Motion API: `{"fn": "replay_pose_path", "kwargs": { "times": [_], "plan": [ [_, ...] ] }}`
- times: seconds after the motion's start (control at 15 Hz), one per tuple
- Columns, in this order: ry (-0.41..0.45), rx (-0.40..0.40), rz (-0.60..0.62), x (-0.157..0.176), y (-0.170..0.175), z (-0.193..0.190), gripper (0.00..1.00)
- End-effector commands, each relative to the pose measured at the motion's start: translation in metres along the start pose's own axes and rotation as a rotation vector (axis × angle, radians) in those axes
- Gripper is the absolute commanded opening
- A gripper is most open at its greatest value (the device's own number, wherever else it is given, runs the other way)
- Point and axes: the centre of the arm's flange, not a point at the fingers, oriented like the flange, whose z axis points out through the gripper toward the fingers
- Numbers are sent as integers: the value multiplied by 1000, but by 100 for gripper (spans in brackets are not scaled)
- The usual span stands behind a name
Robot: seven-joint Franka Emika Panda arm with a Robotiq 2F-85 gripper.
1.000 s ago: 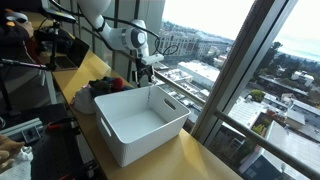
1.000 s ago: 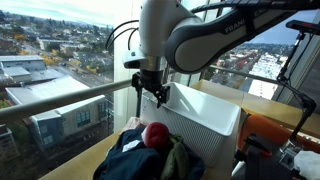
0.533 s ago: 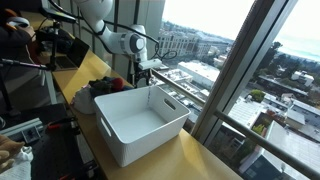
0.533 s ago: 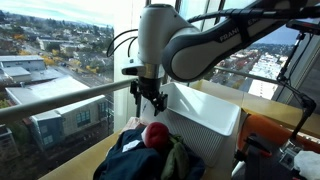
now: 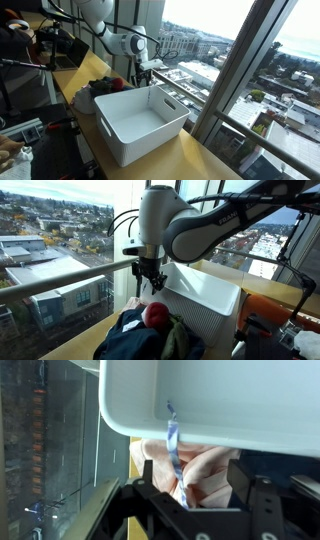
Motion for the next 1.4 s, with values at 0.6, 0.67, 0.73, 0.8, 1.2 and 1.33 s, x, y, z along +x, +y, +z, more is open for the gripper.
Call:
{"fn": "replay_pose_path", "kwargs": {
  "times": [0.6, 0.67, 0.73, 0.8, 1.2, 1.33],
  "plan": [
    [-47, -33, 5, -7, 5, -4, 0],
    [-45, -34, 11, -7, 5, -5, 0],
    [-42, -36, 17, -6, 4, -6, 0],
    [-38, -43, 27, -4, 4, -7, 0],
    [23, -103, 76, 6, 6, -8, 0],
    [34, -109, 101, 7, 6, -8, 0]
  ]
}}
